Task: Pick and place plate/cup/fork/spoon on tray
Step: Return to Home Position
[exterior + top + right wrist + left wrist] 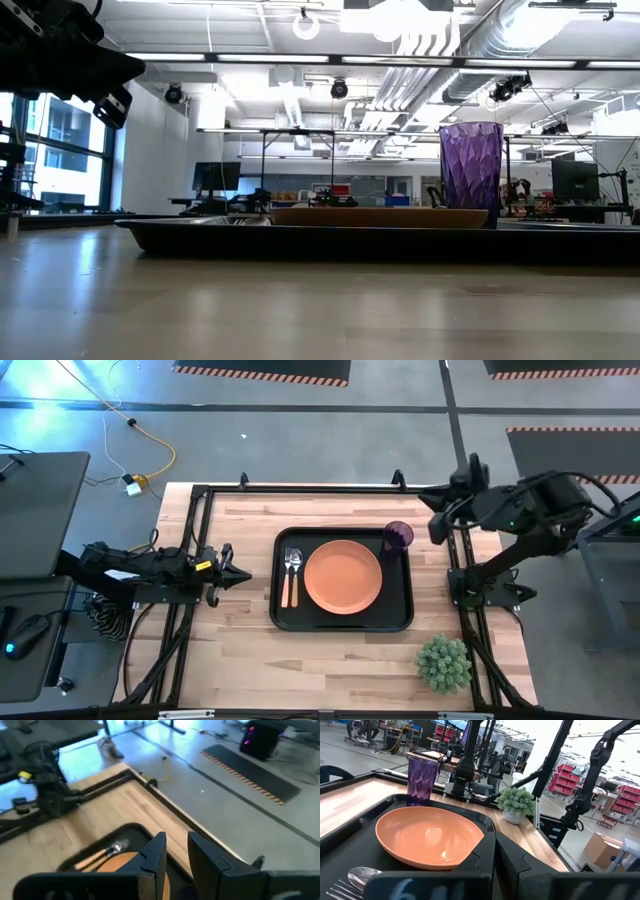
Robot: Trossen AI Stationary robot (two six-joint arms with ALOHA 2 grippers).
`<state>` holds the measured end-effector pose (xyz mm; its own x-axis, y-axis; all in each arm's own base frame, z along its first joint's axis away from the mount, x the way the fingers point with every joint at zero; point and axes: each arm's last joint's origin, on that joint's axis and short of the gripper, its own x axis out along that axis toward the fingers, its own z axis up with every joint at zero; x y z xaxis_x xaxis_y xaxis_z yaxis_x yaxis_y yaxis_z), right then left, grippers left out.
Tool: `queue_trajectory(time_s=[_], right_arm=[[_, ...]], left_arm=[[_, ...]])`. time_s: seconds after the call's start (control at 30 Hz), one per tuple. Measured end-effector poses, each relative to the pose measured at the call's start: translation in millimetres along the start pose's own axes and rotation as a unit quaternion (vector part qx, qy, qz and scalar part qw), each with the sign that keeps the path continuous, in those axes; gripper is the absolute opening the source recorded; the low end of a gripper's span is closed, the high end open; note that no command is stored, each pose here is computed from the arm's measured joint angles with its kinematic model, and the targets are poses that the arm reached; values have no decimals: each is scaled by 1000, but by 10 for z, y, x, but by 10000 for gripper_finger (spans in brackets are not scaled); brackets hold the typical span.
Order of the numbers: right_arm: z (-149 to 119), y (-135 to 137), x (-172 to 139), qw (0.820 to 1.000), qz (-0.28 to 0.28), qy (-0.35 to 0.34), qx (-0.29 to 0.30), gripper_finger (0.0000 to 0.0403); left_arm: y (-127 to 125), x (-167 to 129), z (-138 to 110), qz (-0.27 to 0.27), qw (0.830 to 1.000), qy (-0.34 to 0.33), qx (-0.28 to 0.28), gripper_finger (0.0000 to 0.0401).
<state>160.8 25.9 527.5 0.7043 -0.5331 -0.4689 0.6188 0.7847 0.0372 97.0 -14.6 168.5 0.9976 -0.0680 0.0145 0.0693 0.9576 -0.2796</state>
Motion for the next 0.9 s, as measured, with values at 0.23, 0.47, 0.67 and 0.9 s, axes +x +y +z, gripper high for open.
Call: queue_trajectory(time_s=[0.23,0.47,0.67,0.9], right_arm=[[-259,-100,-65,999,9,-10,-42,71],[-796,-408,-44,996,70,-39,46,71],[-1188,-436,101,965,226,-128,44,71],[-1781,-490,344,933,317,-164,40,71]], left_arm=[[0,0,0,0,1000,0,-1,0],[0,0,0,0,1000,0,-2,0],[0,0,0,0,1000,0,-2,0],[0,0,0,0,1000,0,-2,0]])
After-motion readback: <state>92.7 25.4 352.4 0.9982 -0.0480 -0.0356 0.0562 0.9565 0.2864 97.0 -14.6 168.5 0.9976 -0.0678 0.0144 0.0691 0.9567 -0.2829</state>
